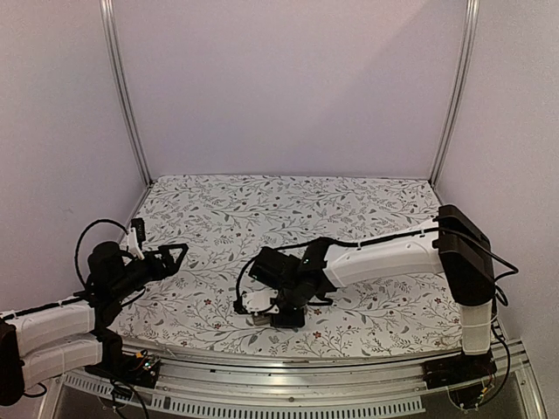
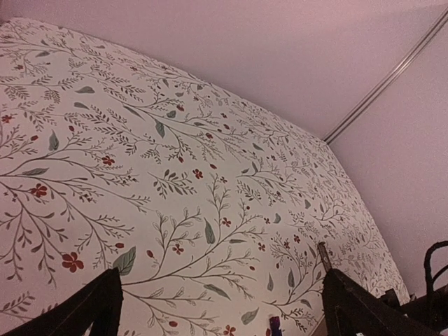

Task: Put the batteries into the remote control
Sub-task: Place the remote control without batteries at the center of the board.

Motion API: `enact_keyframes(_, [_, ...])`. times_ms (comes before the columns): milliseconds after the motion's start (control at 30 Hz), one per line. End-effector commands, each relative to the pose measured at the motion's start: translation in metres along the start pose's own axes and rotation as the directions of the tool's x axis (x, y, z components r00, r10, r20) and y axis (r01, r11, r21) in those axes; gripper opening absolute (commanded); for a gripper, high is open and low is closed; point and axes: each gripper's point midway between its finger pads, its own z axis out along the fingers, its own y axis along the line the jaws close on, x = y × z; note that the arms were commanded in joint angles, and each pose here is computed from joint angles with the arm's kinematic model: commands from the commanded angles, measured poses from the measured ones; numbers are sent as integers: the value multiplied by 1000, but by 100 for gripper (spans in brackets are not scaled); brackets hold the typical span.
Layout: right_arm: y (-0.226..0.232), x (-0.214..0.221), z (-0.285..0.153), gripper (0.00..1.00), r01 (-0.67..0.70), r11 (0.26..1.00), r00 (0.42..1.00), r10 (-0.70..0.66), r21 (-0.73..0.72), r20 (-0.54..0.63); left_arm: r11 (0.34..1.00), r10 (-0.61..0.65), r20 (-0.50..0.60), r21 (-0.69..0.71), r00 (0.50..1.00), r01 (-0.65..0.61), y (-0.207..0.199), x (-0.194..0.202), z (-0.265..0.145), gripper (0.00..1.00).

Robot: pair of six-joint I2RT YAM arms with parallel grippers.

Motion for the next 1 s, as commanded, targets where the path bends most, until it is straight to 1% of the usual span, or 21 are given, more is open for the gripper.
enact_keyframes(0, [-4, -22, -28, 44, -4, 1000, 998, 3, 7, 56, 1000, 3, 4, -1, 1000, -3, 3, 1, -1, 100])
enact_keyframes(67, [-10, -35, -39, 45, -6, 1000, 995, 4, 28, 98, 1000, 2, 3, -2, 1000, -2, 3, 2, -1, 100])
enact_keyframes(100, [-9, -41, -44, 45, -4, 1000, 992, 3, 13, 125, 1000, 3, 3, -1, 1000, -3, 3, 1, -1, 100])
enact_keyframes(267, [-20, -57, -64, 45, -20, 999, 979, 13, 33, 204, 1000, 3, 4, 2, 1000, -3, 2, 1, -2, 100])
enact_keyframes(333, [-37, -65, -75, 45, -84, 996, 963, 70, 42, 260, 1000, 4, 6, 2, 1000, -4, 2, 1, -2, 100])
enact_keyframes(367, [-51, -70, -82, 45, -141, 989, 949, 120, 52, 292, 1000, 5, 7, 3, 1000, -5, 2, 0, -2, 100])
enact_keyframes(400, [-68, -74, -90, 45, -205, 977, 929, 175, 61, 325, 1000, 6, 9, 4, 1000, -6, 2, 0, -2, 100])
enact_keyframes(467, [-102, -82, -103, 45, -409, 912, 849, 367, 31, 381, 1000, 5, 12, 3, 1000, -5, 1, -1, -2, 100])
enact_keyframes(500, [-113, -83, -100, 45, -480, 877, 812, 443, 2, 381, 1000, 5, 13, 0, 1000, -5, 2, -1, -2, 100])
enact_keyframes(533, [-124, -84, -102, 45, -584, 810, 738, 553, -44, 388, 1000, 4, 15, -1, 1000, -4, 2, -1, -2, 100])
enact_keyframes(600, [-130, -79, -88, 45, -692, 714, 646, 677, -104, 353, 1000, 5, 14, -2, 1000, -5, 2, -1, -2, 100])
enact_keyframes(667, [-119, -66, -70, 44, -728, 675, 621, 724, -123, 300, 1000, 10, 13, -1, 1000, -10, 2, -1, -3, 100])
enact_keyframes(733, [-103, -54, -62, 42, -719, 680, 634, 727, -144, 265, 1000, 11, 12, -1, 1000, -11, 2, -1, -3, 100])
enact_keyframes(800, [-89, -48, -65, 38, -668, 727, 683, 684, -161, 256, 1000, 16, 8, 9, 1000, -16, 0, 0, -3, 99])
enact_keyframes(867, [-77, -43, -74, 31, -589, 789, 745, 613, -172, 261, 999, 29, 5, 40, 1000, -29, -6, 0, -3, 98])
enact_keyframes(900, [-71, -41, -76, 31, -510, 843, 798, 537, -168, 273, 998, 39, 4, 59, 999, -39, -11, 0, -2, 98])
enact_keyframes(933, [-64, -39, -78, 31, -444, 879, 832, 477, -175, 283, 996, 49, -1, 78, 999, -49, -15, 1, -3, 97])
enact_keyframes(967, [-56, -40, -83, 32, -388, 900, 851, 432, -196, 297, 993, 63, -2, 101, 998, -63, -21, 1, -3, 96])
